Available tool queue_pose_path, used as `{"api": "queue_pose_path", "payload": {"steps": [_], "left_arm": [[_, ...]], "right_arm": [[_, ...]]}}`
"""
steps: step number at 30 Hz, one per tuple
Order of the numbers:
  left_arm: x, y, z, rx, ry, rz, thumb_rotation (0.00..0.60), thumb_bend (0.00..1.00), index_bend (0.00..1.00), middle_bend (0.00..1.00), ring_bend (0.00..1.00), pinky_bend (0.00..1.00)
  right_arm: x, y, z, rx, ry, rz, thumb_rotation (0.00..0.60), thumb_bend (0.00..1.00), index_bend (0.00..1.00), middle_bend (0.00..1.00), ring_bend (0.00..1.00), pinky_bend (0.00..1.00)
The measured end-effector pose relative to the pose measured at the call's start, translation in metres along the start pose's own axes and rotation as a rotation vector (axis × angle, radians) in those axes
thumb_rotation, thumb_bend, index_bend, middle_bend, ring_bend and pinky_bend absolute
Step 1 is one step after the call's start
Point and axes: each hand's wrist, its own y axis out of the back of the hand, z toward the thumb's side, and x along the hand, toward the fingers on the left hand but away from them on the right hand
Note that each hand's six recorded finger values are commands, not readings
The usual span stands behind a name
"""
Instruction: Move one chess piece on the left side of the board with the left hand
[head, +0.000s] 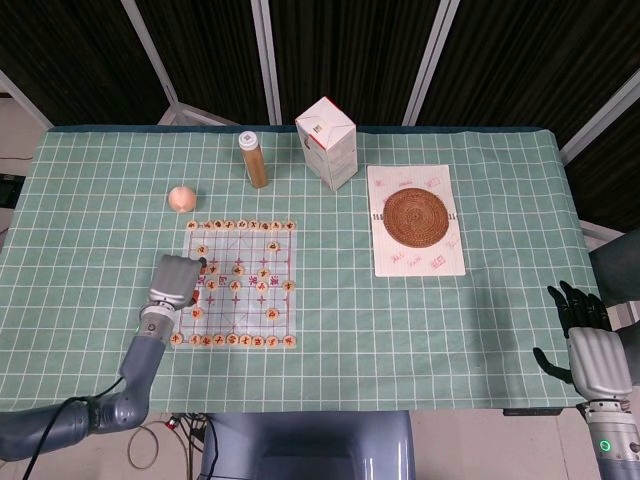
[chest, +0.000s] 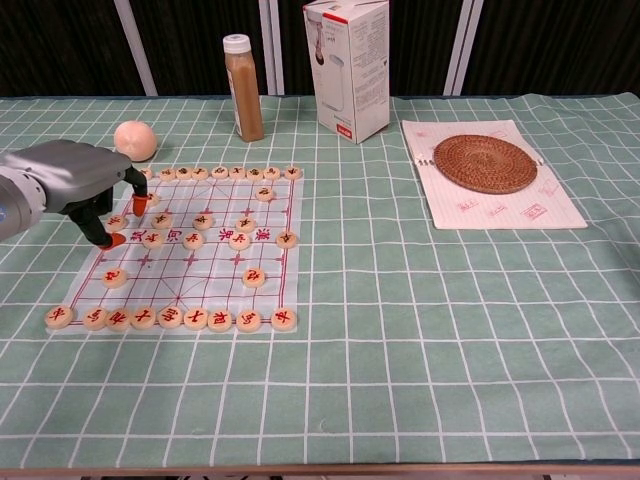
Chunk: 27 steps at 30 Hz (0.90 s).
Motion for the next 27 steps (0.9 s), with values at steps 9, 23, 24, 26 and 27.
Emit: {"api": "queue_pose_path", "payload": {"steps": [9, 23, 24, 26, 27], "left_arm": [[0.005, -0.005, 0.009, -0.008, -0.013, -0.011, 0.6, 0.27, 0.45, 1.0, 0.98, 0.96], [0.008, -0.007, 0.017, -0.008, -0.026, -0.014, 0.6, 0.28, 0.45, 1.0, 0.98, 0.96], [0.009, -0.008, 0.018, -0.008, -0.027, -0.016, 0.6, 0.28, 0.45, 1.0, 0.98, 0.96], [0.009, -0.008, 0.02, -0.006, -0.03, -0.018, 0.6, 0.28, 0.45, 1.0, 0.98, 0.96], [0.009, -0.008, 0.02, -0.006, -0.03, -0.018, 0.6, 0.28, 0.45, 1.0, 0.98, 0.96]], "right_arm": [[0.0, -0.001, -0.001, -0.006, -0.006, 0.004, 0.6, 0.34, 0.0, 0.0, 0.0, 0.0], [0.0, 0.0, -0.001, -0.009, -0.008, 0.005, 0.6, 0.34, 0.0, 0.0, 0.0, 0.0], [0.0, 0.0, -0.001, -0.009, -0.008, 0.005, 0.6, 0.34, 0.0, 0.0, 0.0, 0.0], [0.0, 0.0, -0.001, -0.01, -0.008, 0.004, 0.6, 0.34, 0.0, 0.0, 0.0, 0.0], [0.0, 0.0, -0.001, -0.01, -0.009, 0.004, 0.6, 0.34, 0.0, 0.0, 0.0, 0.0]]}}
